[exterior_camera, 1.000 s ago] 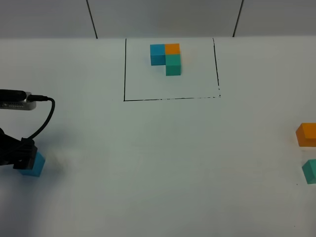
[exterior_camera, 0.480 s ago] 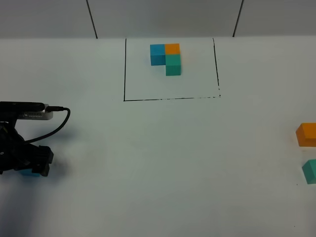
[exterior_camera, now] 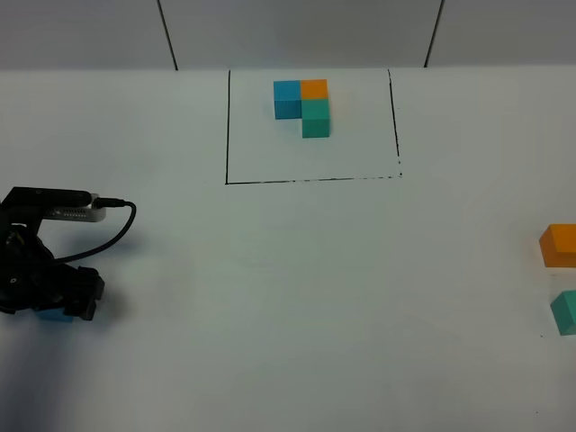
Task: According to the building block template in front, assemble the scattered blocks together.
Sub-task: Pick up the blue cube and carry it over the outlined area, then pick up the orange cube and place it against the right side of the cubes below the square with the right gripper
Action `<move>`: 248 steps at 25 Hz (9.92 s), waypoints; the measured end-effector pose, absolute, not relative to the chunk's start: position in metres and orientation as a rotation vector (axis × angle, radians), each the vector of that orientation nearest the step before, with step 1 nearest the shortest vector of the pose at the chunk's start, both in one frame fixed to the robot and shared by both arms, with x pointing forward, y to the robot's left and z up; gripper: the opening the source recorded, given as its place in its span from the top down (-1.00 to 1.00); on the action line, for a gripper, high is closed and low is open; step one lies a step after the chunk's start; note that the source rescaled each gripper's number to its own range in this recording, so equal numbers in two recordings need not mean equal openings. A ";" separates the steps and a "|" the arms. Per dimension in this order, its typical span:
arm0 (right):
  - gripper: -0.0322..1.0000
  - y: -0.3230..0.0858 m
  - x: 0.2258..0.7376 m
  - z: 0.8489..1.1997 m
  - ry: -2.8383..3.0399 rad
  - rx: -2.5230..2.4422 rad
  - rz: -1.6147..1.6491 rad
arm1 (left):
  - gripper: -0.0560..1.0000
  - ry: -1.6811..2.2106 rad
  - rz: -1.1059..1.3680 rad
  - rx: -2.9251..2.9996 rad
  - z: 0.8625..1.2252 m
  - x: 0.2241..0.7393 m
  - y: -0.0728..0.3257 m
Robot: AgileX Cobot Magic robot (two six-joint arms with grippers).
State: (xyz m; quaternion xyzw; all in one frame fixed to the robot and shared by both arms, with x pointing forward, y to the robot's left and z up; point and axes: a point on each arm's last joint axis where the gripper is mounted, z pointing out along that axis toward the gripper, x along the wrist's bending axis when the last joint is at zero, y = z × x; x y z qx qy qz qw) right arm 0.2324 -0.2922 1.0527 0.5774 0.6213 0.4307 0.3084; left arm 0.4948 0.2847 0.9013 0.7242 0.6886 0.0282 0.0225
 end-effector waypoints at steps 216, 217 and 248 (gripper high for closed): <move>-0.75 -0.323 0.519 0.965 1.967 2.220 0.344 | -0.40 1.498 0.734 1.646 1.046 0.227 0.290; -0.74 -0.324 0.522 0.961 1.972 2.209 0.349 | -0.40 1.498 0.734 1.646 1.046 0.227 0.290; 0.49 -0.345 0.543 0.901 1.975 2.216 0.255 | -0.40 1.499 0.734 1.646 1.046 0.227 0.290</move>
